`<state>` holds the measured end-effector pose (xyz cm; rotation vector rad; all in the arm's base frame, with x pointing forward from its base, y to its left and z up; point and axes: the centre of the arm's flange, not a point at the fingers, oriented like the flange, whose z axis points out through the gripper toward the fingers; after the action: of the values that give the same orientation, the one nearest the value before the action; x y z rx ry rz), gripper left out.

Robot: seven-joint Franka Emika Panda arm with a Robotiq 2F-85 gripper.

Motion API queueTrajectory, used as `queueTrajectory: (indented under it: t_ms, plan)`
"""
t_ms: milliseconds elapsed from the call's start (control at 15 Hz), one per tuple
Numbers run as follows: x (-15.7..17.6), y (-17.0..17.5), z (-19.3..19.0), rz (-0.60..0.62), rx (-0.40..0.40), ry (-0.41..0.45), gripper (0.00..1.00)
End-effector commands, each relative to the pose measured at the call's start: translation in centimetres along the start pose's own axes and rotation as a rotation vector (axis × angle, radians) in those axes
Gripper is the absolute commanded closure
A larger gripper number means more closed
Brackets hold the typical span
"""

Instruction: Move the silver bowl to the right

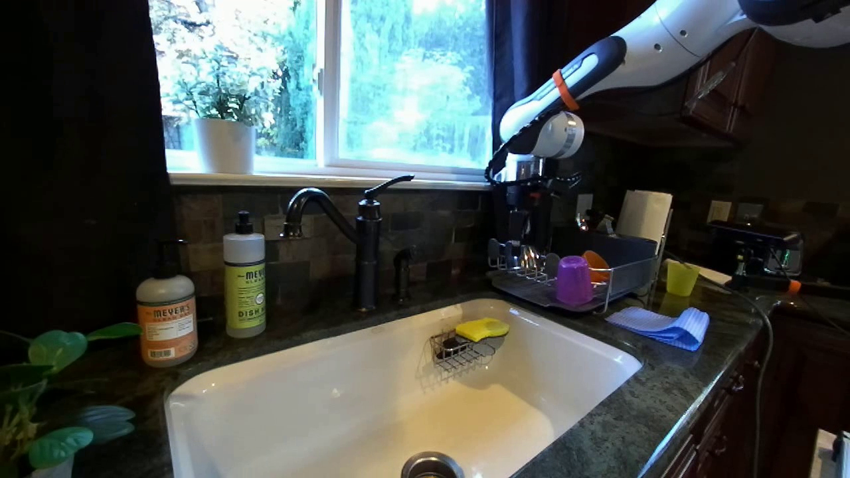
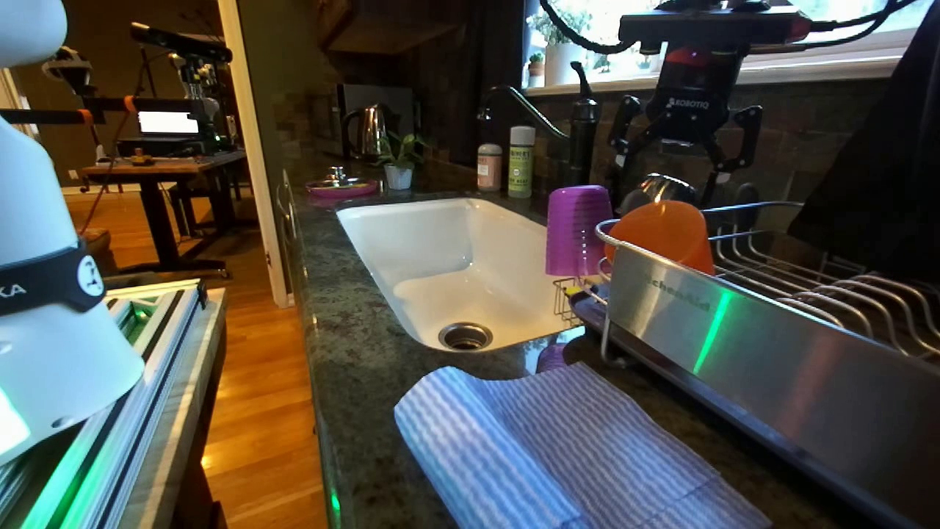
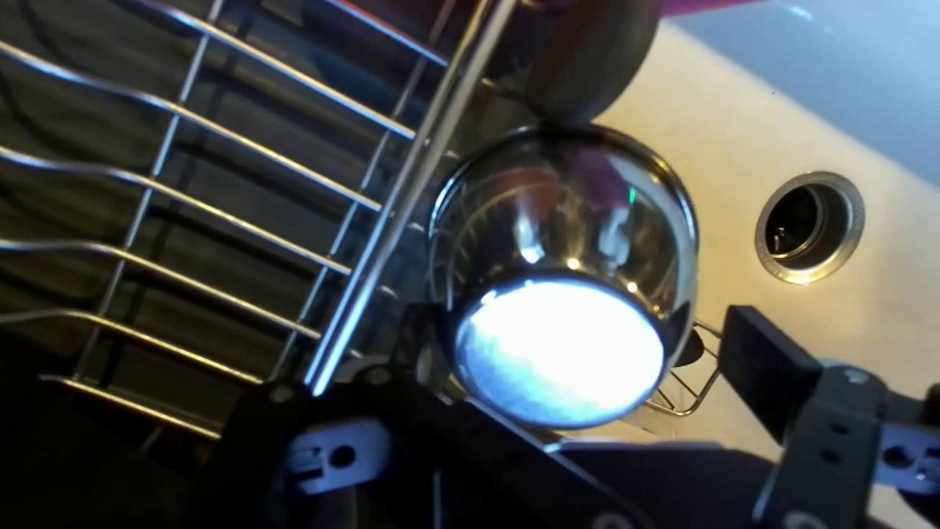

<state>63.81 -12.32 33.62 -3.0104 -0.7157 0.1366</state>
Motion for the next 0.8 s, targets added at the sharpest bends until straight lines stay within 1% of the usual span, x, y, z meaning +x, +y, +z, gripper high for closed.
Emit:
queueTrajectory:
  t_ms: [0,67,333,733]
  plan:
    - [-0.2,-1.2,0.1,0.047,0.023,-0.095,0.0]
    - [-0.2,-1.2,0.1,0.062,0.018,-0.118,0.0]
    - [0.2,-1.1,0.8,0.118,0.006,-0.154,0.0]
    - [1.0,-1.4,1.5,0.2,-0.037,-0.132,0.0]
